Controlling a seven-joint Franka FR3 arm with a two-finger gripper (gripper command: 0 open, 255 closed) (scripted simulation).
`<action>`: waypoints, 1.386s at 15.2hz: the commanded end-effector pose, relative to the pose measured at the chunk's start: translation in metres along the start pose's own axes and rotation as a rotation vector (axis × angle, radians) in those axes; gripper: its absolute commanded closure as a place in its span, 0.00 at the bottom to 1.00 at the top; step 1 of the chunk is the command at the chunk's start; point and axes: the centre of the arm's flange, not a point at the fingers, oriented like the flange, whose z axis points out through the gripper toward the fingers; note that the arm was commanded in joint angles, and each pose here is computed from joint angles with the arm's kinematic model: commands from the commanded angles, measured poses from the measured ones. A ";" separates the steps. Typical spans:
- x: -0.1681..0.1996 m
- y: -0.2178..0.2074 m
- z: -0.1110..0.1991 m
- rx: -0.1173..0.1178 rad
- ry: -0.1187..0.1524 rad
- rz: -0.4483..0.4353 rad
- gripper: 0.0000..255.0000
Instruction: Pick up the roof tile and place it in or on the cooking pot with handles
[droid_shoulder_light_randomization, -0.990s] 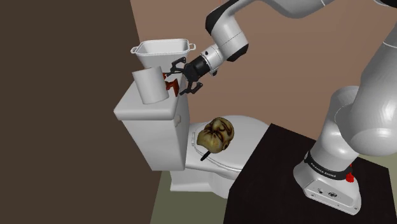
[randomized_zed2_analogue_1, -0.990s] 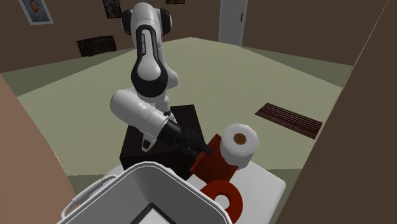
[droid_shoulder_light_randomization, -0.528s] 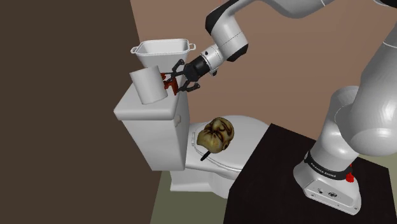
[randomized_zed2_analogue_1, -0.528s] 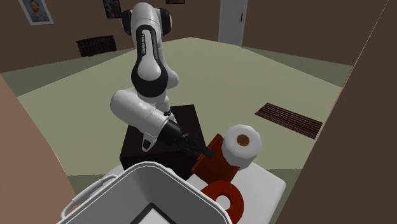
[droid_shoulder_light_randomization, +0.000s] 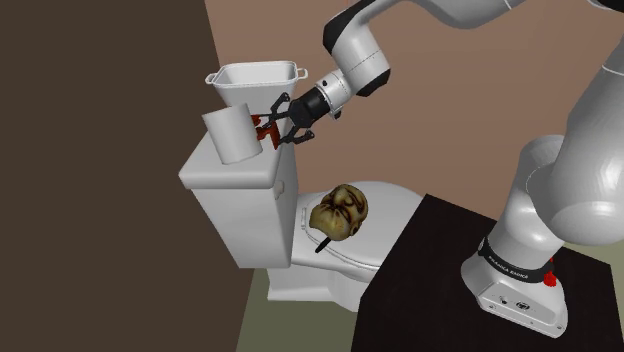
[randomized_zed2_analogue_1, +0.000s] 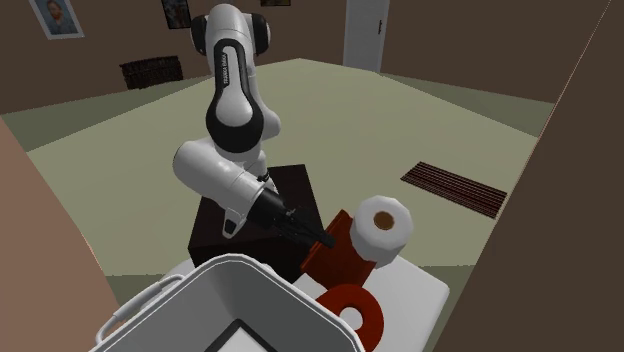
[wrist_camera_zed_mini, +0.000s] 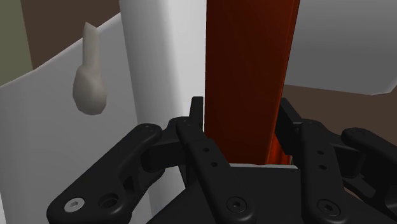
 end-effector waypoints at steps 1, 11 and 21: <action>-0.002 -0.004 -0.001 -0.001 -0.001 0.000 1.00; -0.019 -0.049 -0.024 -0.001 -0.001 0.000 1.00; -0.036 -0.093 -0.048 -0.001 -0.001 0.000 1.00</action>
